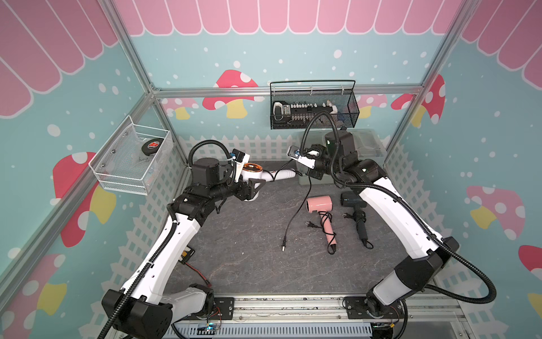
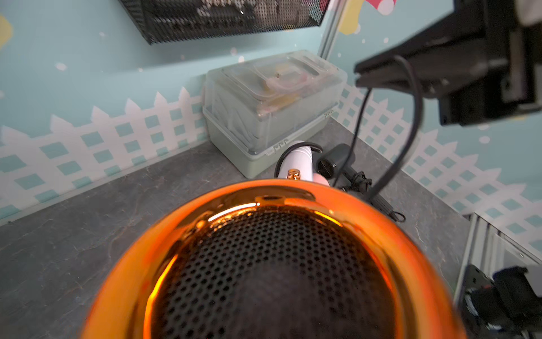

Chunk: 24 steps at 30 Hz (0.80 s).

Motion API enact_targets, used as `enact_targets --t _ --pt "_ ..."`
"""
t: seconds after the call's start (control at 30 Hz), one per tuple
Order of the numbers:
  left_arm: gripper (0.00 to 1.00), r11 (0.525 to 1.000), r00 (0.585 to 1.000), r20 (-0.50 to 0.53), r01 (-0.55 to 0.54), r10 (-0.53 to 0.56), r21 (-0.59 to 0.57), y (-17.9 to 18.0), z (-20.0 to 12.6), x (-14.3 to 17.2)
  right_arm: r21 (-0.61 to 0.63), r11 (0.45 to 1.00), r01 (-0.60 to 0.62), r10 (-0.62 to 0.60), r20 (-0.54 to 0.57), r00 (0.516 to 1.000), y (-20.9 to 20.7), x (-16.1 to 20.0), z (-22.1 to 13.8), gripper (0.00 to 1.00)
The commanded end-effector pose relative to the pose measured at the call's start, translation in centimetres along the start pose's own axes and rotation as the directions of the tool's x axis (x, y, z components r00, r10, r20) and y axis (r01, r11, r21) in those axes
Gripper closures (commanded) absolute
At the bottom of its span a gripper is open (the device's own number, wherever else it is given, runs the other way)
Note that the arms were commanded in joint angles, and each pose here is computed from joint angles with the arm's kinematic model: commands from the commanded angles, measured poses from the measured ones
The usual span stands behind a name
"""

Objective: Wrap the cord around the hair dryer
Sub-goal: Wrap the power cord around the hair dryer.

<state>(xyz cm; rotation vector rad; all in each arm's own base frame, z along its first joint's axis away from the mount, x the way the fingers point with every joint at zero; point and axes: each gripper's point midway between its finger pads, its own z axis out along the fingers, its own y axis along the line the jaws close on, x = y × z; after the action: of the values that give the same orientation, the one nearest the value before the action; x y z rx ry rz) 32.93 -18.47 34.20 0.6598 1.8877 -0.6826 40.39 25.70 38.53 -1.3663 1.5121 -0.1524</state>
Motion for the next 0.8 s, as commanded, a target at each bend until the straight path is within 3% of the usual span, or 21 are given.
enact_targets --t 0.0,0.27,0.4,0.77 --pt "1.00 0.988 0.996 0.038 -0.080 0.075 0.134 -3.3 -1.4 -0.4 0.009 1.000 0.013 -0.013 -0.004 1.000 -1.9 0.7 0.4 1.00" --pt "1.00 0.918 0.993 0.082 -0.109 0.083 0.382 -8.4 -2.0 -1.4 -0.140 0.988 -0.060 0.072 0.079 0.994 -2.7 0.8 2.9 1.00" --pt "1.00 0.879 0.992 0.108 -0.106 0.062 0.465 -9.7 -1.8 -2.1 -0.260 0.957 -0.130 0.163 0.107 0.981 -1.6 1.7 5.0 1.00" --pt "1.00 0.840 0.946 0.324 -0.161 -0.019 0.519 -10.1 -3.2 -7.6 -0.588 0.733 -0.341 0.508 0.140 0.850 2.1 2.7 7.6 1.00"
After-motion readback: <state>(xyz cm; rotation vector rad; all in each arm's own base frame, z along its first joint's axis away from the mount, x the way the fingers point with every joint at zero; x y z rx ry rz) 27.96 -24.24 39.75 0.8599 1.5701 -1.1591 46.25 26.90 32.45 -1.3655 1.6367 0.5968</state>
